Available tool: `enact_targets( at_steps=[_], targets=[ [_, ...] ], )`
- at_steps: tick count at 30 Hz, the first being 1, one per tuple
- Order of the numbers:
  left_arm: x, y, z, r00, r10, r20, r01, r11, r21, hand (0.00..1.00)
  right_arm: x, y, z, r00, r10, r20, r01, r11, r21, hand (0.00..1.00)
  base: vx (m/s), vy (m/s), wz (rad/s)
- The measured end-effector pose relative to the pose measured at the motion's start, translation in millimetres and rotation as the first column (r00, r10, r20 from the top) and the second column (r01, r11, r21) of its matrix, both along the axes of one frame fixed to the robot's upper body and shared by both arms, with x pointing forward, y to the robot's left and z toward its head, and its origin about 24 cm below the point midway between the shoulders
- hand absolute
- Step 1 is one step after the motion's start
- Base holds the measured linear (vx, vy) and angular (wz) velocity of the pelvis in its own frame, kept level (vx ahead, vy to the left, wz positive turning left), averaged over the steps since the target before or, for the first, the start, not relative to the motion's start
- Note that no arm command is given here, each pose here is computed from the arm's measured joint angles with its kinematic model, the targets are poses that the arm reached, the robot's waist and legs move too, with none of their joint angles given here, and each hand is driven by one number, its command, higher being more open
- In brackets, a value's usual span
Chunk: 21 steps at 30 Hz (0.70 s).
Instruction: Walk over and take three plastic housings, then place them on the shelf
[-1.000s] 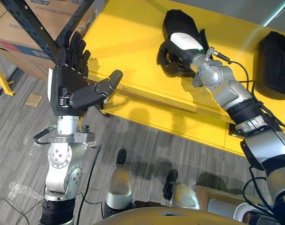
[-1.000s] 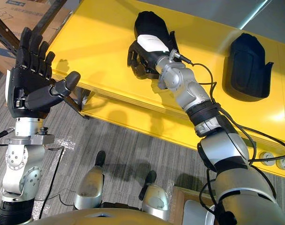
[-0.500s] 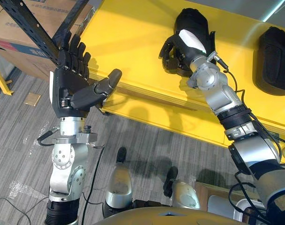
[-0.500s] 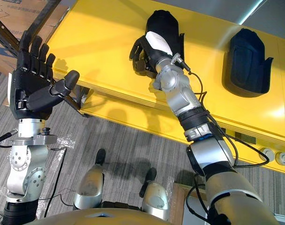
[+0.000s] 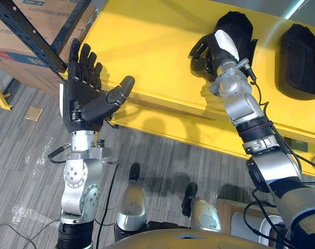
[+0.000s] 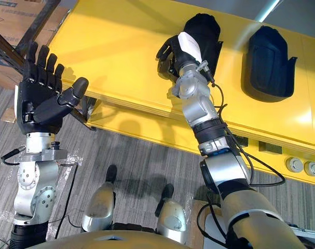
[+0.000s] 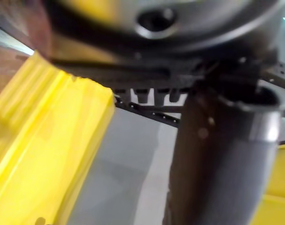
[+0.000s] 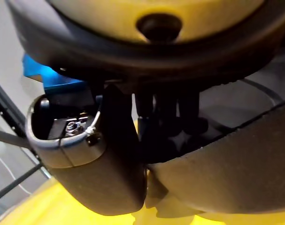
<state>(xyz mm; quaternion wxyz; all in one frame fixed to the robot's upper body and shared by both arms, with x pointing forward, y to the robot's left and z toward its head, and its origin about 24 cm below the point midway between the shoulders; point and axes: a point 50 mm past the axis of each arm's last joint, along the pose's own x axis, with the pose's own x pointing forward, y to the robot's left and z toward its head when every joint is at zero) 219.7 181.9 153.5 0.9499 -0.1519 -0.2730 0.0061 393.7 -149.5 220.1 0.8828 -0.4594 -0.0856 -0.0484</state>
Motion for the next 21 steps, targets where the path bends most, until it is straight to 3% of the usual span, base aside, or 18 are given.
enact_targets(
  at_steps=[7,8,21],
  targets=[
    [-2,-2,-5,1.000,0.004,-0.024,-0.005,1.000,-0.020,1.00,5,-3,5,1.000,-0.022,0.010,0.022,1.000,-0.002,0.00,-0.02,-0.002,-0.05],
    [-2,-2,-6,1.000,0.006,-0.029,-0.006,1.000,-0.020,1.00,5,-3,7,1.000,-0.021,0.013,0.022,1.000,-0.004,1.00,0.00,0.000,0.00],
    [-3,-5,-8,0.999,-0.034,-0.031,0.034,0.999,0.001,1.00,2,-10,10,0.995,0.083,0.058,-0.070,0.978,-0.198,1.00,0.00,0.000,0.00]
  ],
)
